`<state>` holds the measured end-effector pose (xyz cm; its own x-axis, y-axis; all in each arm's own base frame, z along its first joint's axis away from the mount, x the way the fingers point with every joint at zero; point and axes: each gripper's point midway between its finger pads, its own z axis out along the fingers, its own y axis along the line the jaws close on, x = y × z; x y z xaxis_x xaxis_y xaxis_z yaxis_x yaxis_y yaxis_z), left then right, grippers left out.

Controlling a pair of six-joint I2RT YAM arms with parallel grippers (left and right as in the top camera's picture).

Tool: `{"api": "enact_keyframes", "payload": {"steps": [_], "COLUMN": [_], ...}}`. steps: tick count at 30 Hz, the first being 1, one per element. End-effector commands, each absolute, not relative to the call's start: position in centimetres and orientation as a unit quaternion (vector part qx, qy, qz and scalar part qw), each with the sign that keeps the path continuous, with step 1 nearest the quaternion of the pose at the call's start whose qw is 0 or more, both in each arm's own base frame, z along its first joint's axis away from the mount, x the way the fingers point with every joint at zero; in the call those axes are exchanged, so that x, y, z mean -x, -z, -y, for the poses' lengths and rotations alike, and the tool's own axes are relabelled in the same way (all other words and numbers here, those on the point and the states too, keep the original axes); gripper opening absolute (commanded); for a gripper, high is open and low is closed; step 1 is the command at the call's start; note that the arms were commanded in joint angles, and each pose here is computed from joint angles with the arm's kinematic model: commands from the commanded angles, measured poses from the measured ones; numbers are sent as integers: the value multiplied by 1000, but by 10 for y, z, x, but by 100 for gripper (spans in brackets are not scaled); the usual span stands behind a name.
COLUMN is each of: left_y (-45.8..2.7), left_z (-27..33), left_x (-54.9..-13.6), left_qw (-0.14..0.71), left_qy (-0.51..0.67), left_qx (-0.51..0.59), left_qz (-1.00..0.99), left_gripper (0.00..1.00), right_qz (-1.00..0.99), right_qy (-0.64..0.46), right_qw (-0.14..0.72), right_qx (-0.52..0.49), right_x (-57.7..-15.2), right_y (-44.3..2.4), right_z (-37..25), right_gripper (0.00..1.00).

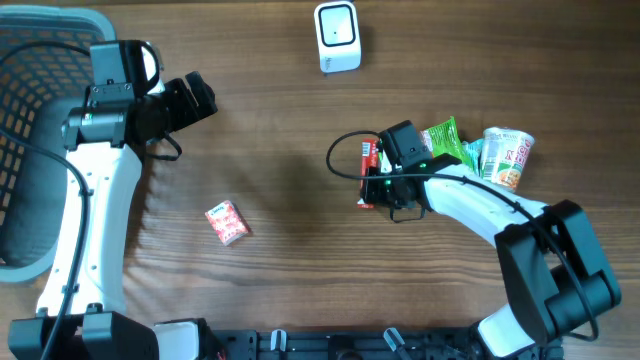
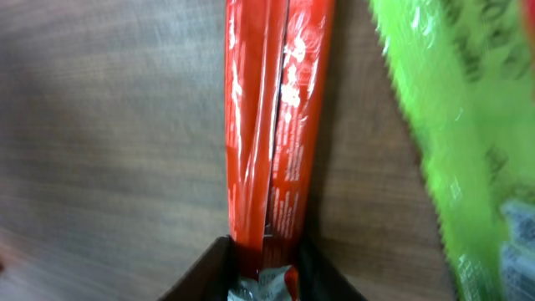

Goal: Scan the item barcode
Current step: 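Raise the Nescafe stick up toward the white scanner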

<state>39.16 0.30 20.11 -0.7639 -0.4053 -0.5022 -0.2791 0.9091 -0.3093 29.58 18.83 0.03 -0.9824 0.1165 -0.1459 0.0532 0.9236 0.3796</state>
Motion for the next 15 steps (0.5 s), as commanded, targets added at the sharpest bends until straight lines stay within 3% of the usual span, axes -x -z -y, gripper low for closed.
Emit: {"api": "enact_keyframes", "payload": {"steps": [1, 7, 12, 15], "left_y": [-206, -206, -206, -206], "left_z": [-6, -6, -6, -6], "left_x": [-392, -392, -392, -392], "left_qw": [299, 299, 299, 299], "left_qy": [105, 105, 105, 105], "left_qx": [180, 180, 180, 180], "left_qz": [-931, -931, -931, -931], "left_gripper": [100, 100, 100, 100], "right_qz": [-982, -979, -955, -943], "right_qy": [-164, -148, -48, 10], "right_qw": [72, 139, 286, 319], "right_qx": [-60, 12, 66, 98], "right_x": [-295, -315, -341, -343], "right_y": [16, -26, -103, -121], "right_z": [-181, -177, -139, -125], "right_gripper": [4, 4, 4, 4]}}
